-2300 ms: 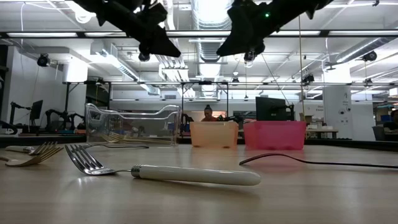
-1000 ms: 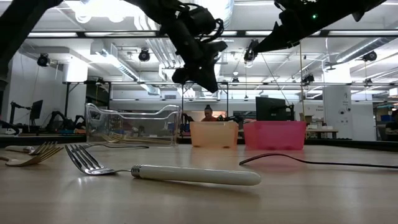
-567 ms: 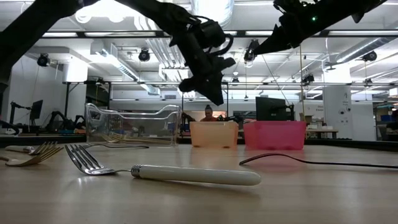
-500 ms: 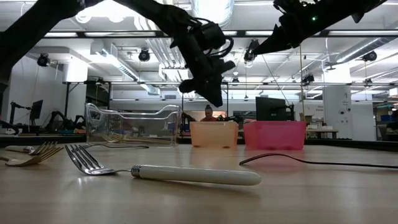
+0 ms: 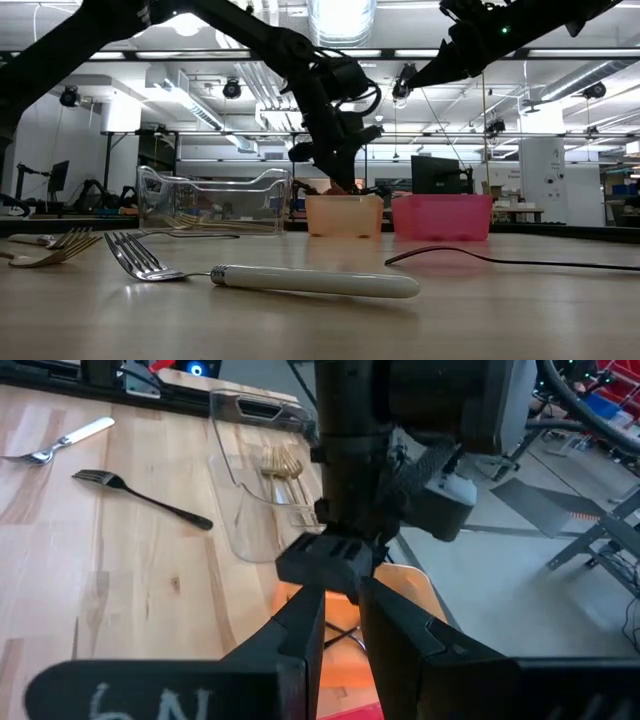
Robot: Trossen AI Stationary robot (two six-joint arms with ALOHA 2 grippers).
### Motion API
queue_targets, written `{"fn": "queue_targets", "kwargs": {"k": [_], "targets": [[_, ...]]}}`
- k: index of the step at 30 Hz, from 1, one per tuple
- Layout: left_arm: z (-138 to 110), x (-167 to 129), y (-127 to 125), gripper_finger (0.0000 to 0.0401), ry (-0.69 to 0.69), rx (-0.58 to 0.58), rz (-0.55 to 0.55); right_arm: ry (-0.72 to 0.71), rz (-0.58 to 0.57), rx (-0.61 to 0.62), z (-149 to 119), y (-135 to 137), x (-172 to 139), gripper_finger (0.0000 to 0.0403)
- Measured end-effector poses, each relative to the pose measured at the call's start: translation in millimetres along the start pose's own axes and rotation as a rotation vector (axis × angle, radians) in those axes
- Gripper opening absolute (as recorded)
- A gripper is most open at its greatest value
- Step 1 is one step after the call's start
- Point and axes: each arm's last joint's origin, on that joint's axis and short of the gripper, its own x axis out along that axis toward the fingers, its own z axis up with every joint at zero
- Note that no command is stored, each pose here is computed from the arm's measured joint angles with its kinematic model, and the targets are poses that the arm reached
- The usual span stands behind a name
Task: Sort silverware by color (type)
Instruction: Put the black fork into the orange bin
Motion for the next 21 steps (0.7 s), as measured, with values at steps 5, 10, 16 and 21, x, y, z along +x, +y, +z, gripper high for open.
{"fn": "queue_targets", "kwargs": {"k": [5, 10, 16, 21], "targets": [[3.7, 8.7, -2.0, 0.0038, -0.003, 0.002, 0.0, 0.0, 0.0, 0.0, 0.0, 0.0, 0.0, 0.0059], [3.2, 21.8, -3.5, 0.0038, 0.026, 0.006, 0.009, 0.001, 0.0, 0.0, -0.1, 0.1, 0.2, 0.0059], [0.9, 31.7, -4.1, 0.0038, 0.059, 0.01, 0.019, 0.002, 0.0, -0.001, -0.5, 0.2, 0.3, 0.0059], [-0.1, 33.2, -3.7, 0.0038, 0.062, 0.011, 0.027, 0.003, 0.0, -0.004, -0.8, 0.3, 0.3, 0.0059]]}}
